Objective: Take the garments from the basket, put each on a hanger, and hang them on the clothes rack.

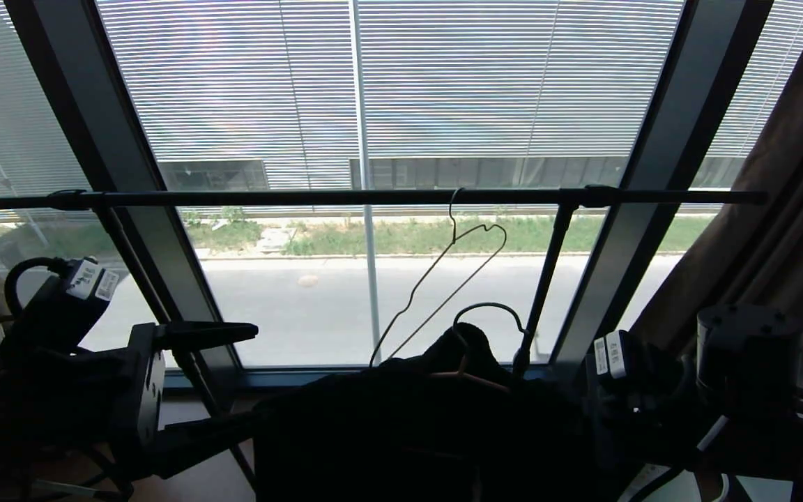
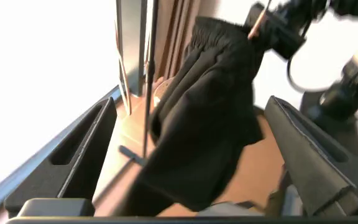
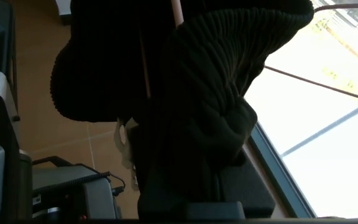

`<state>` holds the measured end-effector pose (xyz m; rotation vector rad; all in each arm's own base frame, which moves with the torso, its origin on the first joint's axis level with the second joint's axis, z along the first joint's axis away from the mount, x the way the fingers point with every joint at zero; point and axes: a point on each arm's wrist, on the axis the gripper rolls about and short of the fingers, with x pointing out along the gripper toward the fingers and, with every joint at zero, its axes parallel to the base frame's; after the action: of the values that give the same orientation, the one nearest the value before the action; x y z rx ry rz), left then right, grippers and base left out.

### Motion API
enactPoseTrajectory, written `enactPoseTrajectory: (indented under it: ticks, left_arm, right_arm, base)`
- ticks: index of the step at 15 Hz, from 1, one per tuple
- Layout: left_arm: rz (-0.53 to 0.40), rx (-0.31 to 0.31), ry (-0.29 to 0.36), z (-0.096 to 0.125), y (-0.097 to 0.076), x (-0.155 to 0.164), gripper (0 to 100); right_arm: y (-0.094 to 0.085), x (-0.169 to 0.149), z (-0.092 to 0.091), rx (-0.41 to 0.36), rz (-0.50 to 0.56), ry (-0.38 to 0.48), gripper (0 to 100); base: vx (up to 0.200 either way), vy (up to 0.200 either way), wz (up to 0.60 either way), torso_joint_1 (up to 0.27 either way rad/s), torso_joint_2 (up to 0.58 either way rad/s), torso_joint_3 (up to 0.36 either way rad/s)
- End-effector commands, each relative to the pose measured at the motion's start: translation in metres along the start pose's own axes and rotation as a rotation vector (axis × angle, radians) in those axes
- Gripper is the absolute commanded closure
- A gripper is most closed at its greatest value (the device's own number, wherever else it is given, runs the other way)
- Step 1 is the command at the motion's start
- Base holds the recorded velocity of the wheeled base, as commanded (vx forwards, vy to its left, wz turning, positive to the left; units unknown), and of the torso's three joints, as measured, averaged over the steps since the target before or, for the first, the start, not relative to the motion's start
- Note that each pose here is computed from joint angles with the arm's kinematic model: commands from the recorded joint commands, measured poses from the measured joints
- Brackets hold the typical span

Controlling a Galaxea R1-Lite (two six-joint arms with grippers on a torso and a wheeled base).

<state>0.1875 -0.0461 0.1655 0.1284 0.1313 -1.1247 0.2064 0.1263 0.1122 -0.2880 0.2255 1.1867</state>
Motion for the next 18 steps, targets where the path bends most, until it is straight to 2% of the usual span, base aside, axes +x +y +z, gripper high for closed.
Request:
enactPoseTrajectory:
  ticks: [1, 4, 8, 10, 11, 13, 18]
  left_arm:
    - [-0.072, 0.017, 0.054, -0.022, 0.005, 0.015, 0]
    - [-0.152, 0.074, 0.045, -0.016, 0.009, 0.038, 0]
    - [-0.232, 0.055, 0.070, -0.005, 0.006, 0.057, 0]
    - [-0.245, 0.046, 0.085, 0.008, 0.010, 0.061, 0]
    - [-0.255, 0.061, 0.100, 0.019, 0.013, 0.062, 0]
    - [-0.275, 0.066, 0.146, 0.031, 0.013, 0.061, 0]
    - [-0.280, 0.123, 0.186, 0.031, 0.014, 0.062, 0]
  right_arm:
    - [0.003, 0.002, 0.000, -0.004, 0.016, 0.001, 100]
    - [0.006, 0.002, 0.001, -0.011, 0.025, -0.001, 100]
    - [0.006, 0.001, 0.002, -0.016, 0.023, -0.006, 100]
    - [0.006, 0.001, 0.002, -0.016, 0.023, -0.006, 100]
    - [0.006, 0.001, 0.003, -0.019, 0.023, -0.007, 100]
    - [0.006, 0.001, 0.003, -0.019, 0.023, -0.007, 100]
    - [0.006, 0.000, 0.003, -0.020, 0.022, -0.010, 100]
  base:
    - [0.000, 0.000, 0.00, 0.000, 0.00, 0.000]
    - [0.000, 0.000, 0.00, 0.000, 0.00, 0.000]
    - [0.000, 0.000, 0.00, 0.000, 0.00, 0.000]
    - [0.000, 0.000, 0.00, 0.000, 0.00, 0.000]
    - [0.000, 0.000, 0.00, 0.000, 0.00, 0.000]
    - [0.000, 0.000, 0.00, 0.000, 0.00, 0.000]
    - [0.000, 0.000, 0.00, 0.000, 0.00, 0.000]
